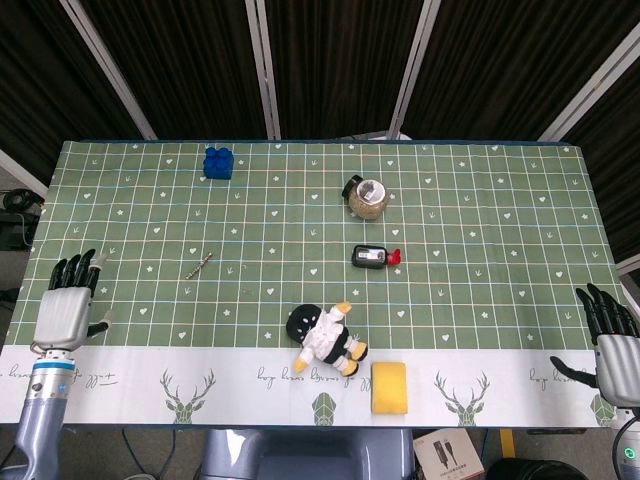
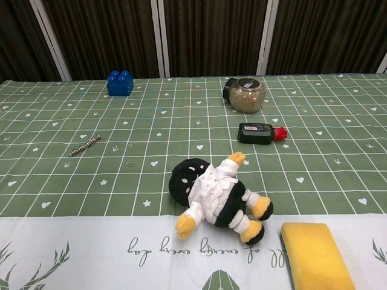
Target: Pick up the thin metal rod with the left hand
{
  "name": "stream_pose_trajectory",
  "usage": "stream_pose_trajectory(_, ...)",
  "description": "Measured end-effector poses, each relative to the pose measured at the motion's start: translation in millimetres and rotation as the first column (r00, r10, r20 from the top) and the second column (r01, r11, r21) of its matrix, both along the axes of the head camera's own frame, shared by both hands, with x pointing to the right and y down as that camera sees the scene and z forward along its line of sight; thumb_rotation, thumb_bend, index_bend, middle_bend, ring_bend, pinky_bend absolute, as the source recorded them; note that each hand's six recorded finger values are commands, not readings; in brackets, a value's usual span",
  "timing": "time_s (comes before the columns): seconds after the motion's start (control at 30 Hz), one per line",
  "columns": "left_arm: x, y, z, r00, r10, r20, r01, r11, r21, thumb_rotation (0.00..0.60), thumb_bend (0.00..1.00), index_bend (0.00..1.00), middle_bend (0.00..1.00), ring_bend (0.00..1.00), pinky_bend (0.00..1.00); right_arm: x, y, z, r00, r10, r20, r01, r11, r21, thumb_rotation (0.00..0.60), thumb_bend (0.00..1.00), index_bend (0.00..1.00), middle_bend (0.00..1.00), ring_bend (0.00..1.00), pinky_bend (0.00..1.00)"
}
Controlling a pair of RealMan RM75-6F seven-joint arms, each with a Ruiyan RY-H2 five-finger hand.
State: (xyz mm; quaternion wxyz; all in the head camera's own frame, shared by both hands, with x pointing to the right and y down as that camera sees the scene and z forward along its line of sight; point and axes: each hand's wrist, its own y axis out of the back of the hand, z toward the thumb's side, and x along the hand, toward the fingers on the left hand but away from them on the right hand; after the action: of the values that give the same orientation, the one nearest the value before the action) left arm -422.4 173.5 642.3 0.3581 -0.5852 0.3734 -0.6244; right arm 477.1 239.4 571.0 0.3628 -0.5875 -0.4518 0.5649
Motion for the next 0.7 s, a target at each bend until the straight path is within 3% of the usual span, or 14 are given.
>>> stream_pose_trajectory(0.33, 58.8, -40.3, 44.6, 0.997, -0.059, 0.047, 0.062, 0.996, -0.07, 0.6, 0.24, 0.09, 0.0, 0.0, 0.0, 0.9, 0.1, -0.9, 0.999, 0.022, 0.027, -0.022, 1.0, -0.003, 0.6, 0.04, 0.06, 0.0, 0.0, 0.12)
stream_pose_trajectory(0.7, 106.5, -62.6, 75.9, 0.994, -0.051, 0.093, 0.06, 0.993, -0.1, 0.6, 0.24, 0.08, 0.0, 0.0, 0.0, 5.6, -1.0, -0.4, 0.998, 0.041, 0.044, -0.041, 0.999, -0.008, 0.6, 0.04, 0.06, 0.0, 0.0, 0.12)
